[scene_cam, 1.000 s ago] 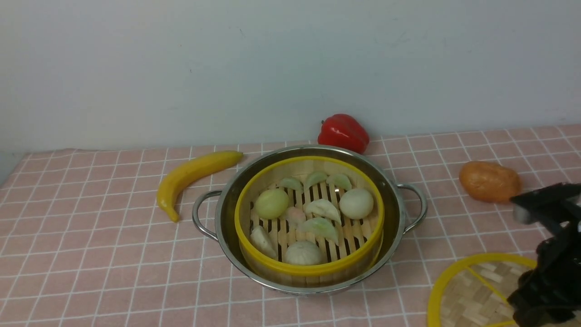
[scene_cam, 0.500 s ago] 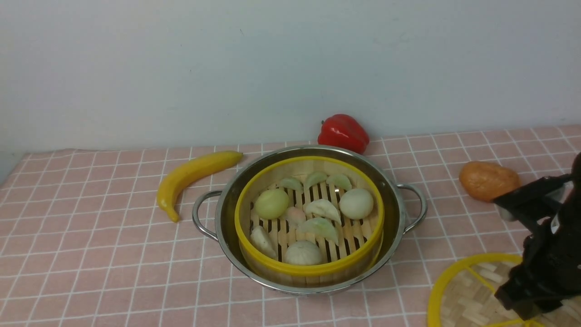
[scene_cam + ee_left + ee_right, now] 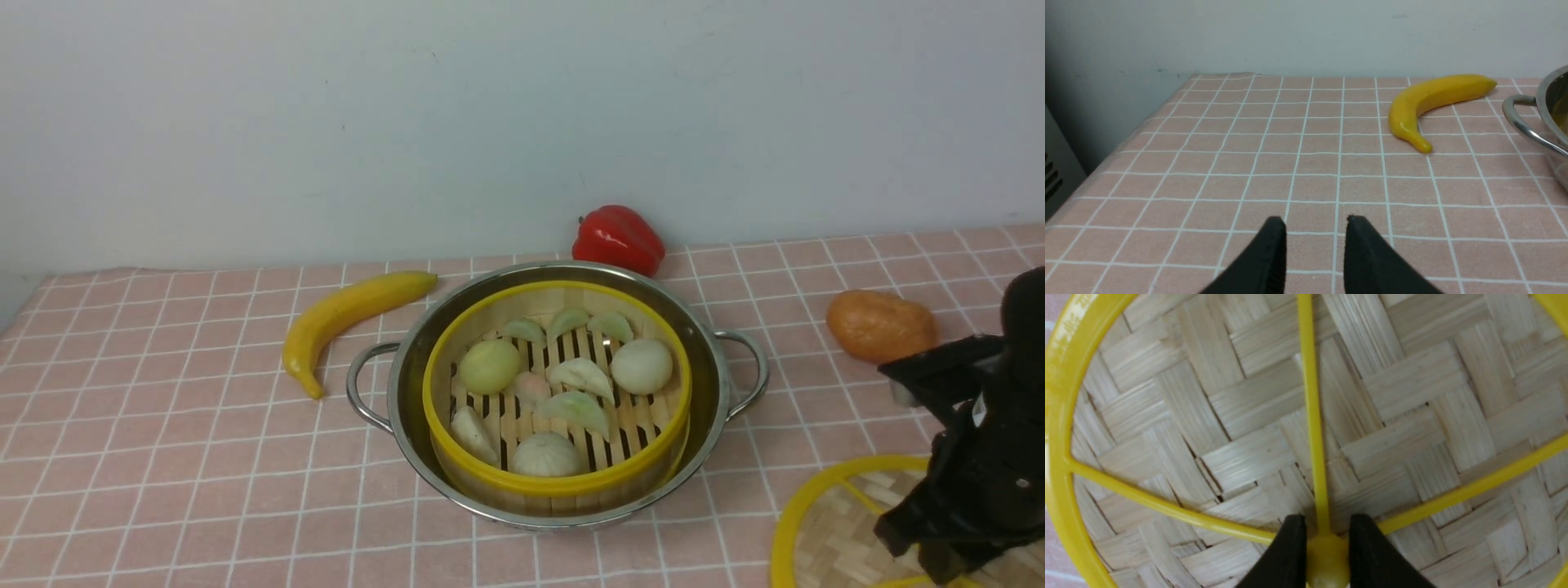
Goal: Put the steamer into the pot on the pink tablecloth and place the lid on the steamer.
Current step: 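Move the gripper down to the bamboo steamer lid and grasp its center knob, then place the bamboo steamer lid onto the steamer basket in the pot with the right gripper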
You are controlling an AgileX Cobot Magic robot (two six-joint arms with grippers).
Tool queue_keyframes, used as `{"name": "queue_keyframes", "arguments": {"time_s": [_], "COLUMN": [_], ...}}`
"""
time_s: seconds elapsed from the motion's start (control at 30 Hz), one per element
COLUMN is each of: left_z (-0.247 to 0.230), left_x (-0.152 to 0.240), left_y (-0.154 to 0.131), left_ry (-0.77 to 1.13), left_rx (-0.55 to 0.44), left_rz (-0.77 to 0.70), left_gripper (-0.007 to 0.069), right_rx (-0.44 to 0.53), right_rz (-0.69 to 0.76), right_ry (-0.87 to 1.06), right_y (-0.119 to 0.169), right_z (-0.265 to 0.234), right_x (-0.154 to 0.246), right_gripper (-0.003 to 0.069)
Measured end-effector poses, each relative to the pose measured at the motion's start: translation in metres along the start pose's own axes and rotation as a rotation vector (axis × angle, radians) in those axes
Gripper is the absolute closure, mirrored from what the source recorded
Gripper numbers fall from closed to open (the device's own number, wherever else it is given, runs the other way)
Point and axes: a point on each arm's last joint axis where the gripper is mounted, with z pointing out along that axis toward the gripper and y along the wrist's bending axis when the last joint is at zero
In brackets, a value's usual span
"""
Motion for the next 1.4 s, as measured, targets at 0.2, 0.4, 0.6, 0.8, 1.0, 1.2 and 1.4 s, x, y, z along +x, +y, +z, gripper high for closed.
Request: {"name": "queue_keyframes", "arguments": {"time_s": [0.2,0.4,0.6,0.8,1.0,1.2,1.4], "left_z": [0.000,0.000,0.000,0.000,0.000,0.000,0.000], "left_x": [0.000,0.000,0.000,0.000,0.000,0.000,0.000], "left_y": [0.000,0.000,0.000,0.000,0.000,0.000,0.000], "left_ry": [0.000,0.000,0.000,0.000,0.000,0.000,0.000], "left_rx": [0.000,0.000,0.000,0.000,0.000,0.000,0.000], "left_rz": [0.000,0.000,0.000,0.000,0.000,0.000,0.000], "left_gripper": [0.0413,0.0403,0.0398,0.0393,0.0382,0.0382,0.0382], "right_rx": [-0.001,-0.146,-0.303,-0.218,-0.078,-0.016,0.009], "right_rz": [0.042,-0.045,-0.442,-0.753,-0.935,-1.012,-0.926], "right_ry": [-0.215,-0.482,-0.674,-0.552,-0.492,-0.542,-0.479], "right_y": [-0.002,0.010,0.060,0.120,0.159,0.191,0.194], "right_z": [-0.062,-0.134,-0.182,-0.173,-0.158,-0.146,-0.117], "right_x": [0.025,0.038,-0.002,-0.054,-0.097,-0.138,-0.154], "right_gripper": [0.0512,0.0512,0.0512,0.0512,0.0512,0.0513,0.0513]}}
